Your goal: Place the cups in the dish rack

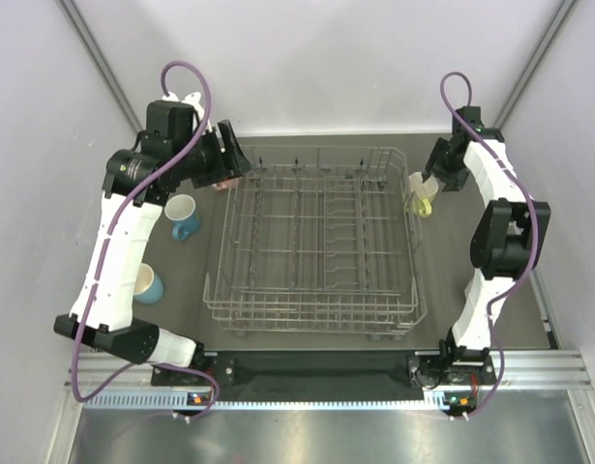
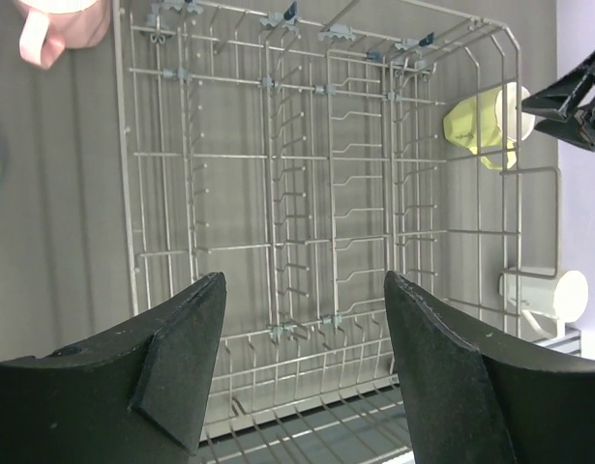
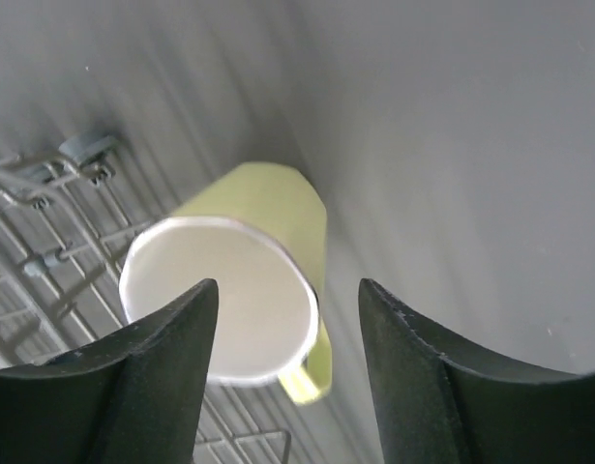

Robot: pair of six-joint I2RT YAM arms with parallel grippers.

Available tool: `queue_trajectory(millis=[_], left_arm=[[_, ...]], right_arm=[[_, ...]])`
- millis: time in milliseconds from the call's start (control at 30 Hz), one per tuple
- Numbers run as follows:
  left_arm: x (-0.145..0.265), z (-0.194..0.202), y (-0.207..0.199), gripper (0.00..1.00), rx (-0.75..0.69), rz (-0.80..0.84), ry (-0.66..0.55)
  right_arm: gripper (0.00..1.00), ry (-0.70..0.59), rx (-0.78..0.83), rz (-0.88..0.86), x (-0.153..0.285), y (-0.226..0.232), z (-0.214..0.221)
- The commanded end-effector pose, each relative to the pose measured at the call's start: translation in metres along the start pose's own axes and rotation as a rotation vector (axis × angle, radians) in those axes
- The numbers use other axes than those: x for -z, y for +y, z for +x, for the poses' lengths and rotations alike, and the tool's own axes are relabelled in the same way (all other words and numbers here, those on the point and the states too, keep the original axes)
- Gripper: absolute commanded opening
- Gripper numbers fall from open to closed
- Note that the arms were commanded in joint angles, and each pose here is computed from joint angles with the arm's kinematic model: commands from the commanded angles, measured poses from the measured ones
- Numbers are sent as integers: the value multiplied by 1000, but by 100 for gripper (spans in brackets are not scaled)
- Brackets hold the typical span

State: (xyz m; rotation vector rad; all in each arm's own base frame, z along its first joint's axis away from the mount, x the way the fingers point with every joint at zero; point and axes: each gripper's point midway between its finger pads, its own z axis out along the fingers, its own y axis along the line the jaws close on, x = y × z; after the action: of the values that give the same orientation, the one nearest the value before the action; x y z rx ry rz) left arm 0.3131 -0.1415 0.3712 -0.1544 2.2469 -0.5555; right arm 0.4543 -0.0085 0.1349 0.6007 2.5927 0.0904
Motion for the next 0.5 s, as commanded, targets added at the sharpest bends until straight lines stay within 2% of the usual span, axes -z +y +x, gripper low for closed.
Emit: queue_trajectory(millis=[0, 167, 467], left_arm=[[6, -11, -5, 71, -48, 30, -26], [6, -18, -1, 70, -74, 23, -34], [13, -24, 2, 61, -99, 26, -47]], right_arm=[[58, -88, -17, -72, 0, 14, -33], [47, -47, -47, -75, -18, 15, -24], [42, -39, -44, 2, -31, -1, -18]])
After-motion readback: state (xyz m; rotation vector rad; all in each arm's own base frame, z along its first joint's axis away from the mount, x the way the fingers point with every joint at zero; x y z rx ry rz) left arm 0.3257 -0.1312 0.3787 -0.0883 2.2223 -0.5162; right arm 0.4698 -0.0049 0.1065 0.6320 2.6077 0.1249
